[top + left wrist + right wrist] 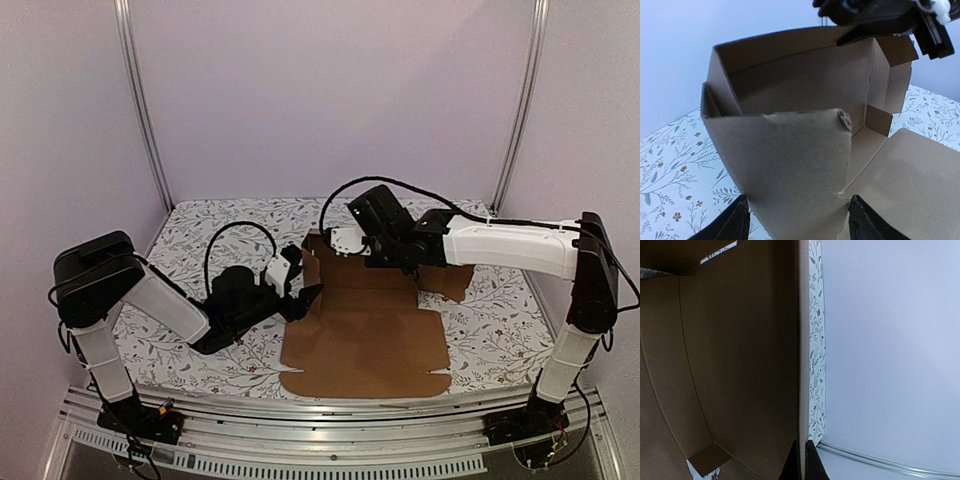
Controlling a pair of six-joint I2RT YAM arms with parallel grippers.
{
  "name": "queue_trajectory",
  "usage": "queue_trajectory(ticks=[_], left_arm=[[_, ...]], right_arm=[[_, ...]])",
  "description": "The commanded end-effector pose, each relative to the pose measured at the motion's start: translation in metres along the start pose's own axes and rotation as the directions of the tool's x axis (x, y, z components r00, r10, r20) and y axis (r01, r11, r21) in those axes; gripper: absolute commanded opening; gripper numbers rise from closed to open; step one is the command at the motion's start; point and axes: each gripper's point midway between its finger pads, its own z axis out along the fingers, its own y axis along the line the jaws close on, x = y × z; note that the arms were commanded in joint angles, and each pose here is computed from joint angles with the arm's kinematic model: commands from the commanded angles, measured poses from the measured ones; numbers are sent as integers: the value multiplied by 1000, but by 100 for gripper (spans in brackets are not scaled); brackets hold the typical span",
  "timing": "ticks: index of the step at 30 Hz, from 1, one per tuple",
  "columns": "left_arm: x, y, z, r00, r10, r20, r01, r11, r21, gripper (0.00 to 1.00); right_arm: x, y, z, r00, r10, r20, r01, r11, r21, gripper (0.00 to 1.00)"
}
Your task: Fold the paper box
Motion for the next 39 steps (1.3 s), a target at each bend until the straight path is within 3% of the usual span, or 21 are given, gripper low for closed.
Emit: queue_trajectory(ticks=[1, 5, 10, 19, 26, 32, 36, 39], left_arm=[[0, 9, -9, 998, -58, 21, 58, 998, 9, 67], [1, 16, -14, 994, -104, 44, 103, 994, 35, 64], [-1, 23, -12, 986, -161, 54, 156, 984, 81, 60], [-16, 11, -31, 979, -201, 26, 192, 962, 194, 69], [-36, 41, -80, 983, -172, 70, 171, 985, 29, 70], [-27, 66, -106, 988, -144, 62, 150, 985, -89, 69], [-2, 115, -97, 975, -209, -81, 171, 927, -333, 66], [9, 129, -79, 951, -264, -158, 193, 911, -364, 64]], right_arm=[[9, 32, 7, 995, -84, -58, 84, 996, 7, 0], [7, 15, 6, 996, -50, -80, 58, 993, 100, 0], [6, 21, 9, 993, -80, -85, 90, 989, 116, 0], [-1, 32, 9, 979, -167, -116, 191, 951, 242, 0], [-1, 25, 5, 978, -174, -117, 202, 933, 299, 0], [0, 34, 9, 974, -197, -114, 222, 931, 291, 0], [1, 37, 8, 973, -208, -100, 228, 931, 285, 0], [0, 36, 7, 973, -210, -91, 228, 931, 286, 0]])
